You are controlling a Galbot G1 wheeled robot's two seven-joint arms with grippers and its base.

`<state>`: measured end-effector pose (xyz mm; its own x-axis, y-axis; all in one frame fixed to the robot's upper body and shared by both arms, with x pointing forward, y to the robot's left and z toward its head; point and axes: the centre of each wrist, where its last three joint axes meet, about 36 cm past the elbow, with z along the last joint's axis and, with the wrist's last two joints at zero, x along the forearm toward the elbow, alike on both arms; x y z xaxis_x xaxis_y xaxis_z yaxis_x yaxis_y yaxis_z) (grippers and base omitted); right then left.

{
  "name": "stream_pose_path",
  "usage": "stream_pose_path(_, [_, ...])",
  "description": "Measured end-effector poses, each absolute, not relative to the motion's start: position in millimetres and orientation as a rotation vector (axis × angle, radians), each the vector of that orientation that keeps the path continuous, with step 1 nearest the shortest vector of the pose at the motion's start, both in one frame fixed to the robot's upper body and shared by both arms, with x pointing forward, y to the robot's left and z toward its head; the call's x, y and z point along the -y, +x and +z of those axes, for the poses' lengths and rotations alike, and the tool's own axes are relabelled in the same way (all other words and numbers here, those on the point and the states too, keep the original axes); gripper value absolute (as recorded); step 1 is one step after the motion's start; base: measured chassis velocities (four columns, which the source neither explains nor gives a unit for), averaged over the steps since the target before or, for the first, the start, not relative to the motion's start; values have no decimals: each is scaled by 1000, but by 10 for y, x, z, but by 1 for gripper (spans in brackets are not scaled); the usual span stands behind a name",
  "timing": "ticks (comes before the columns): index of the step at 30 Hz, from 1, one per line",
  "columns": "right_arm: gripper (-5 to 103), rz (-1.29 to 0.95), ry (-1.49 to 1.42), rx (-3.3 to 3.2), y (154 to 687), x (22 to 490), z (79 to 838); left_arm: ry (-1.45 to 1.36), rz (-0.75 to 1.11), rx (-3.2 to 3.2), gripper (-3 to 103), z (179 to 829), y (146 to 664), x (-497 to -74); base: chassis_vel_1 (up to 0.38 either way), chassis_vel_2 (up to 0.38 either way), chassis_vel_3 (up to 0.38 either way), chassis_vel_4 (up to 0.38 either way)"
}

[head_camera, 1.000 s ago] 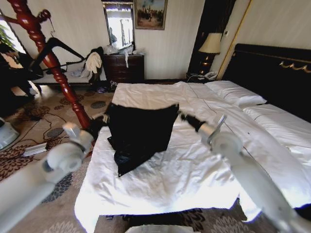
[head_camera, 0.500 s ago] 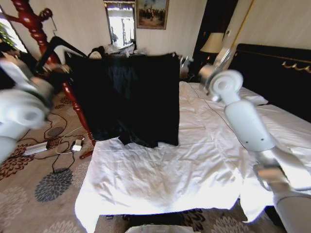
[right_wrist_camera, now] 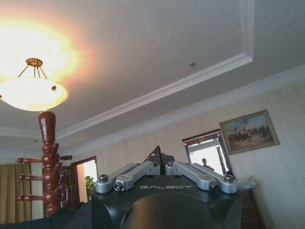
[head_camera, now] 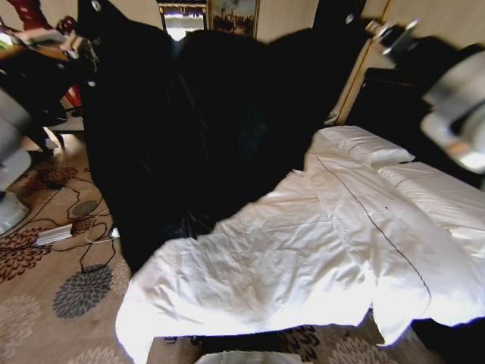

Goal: Pick up the clothes from the bed and hang them on the clothes hanger.

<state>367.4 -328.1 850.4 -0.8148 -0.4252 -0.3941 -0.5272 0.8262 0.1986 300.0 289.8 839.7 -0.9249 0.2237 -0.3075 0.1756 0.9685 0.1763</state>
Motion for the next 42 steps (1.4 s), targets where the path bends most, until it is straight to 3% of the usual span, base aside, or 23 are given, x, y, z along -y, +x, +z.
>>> stream_pose_path(21, [0,491,-654,-3015,5029,2825,6984,31,159,-3188,-1,6676,4477,-2939,0,0,0,0])
stream_pose_path(25, [0,495,-633,-3044,5287,2787,6831,-23,229,-3229,20,6541,4696,-3027,0,0,0,0])
stream_pose_path(27, [0,497,-630,-3046,5310,2788,6822,-37,237,-3232,20,6534,4715,-3049,0,0,0,0])
stream_pose_path(30, [0,497,-615,-3055,5375,2806,6782,-57,281,-3242,36,6498,4756,-3155,0,0,0,0])
stream_pose_path(32, [0,496,-613,-3056,5376,2809,6776,-56,289,-3241,36,6494,4757,-3165,0,0,0,0])
stream_pose_path(40, [0,414,-603,-3077,5256,2876,6715,-6,246,-3208,75,6419,4611,-3090,0,0,0,0])
stream_pose_path(42, [0,393,-600,-3079,5234,2887,6707,5,236,-3203,75,6406,4576,-3073,0,0,0,0])
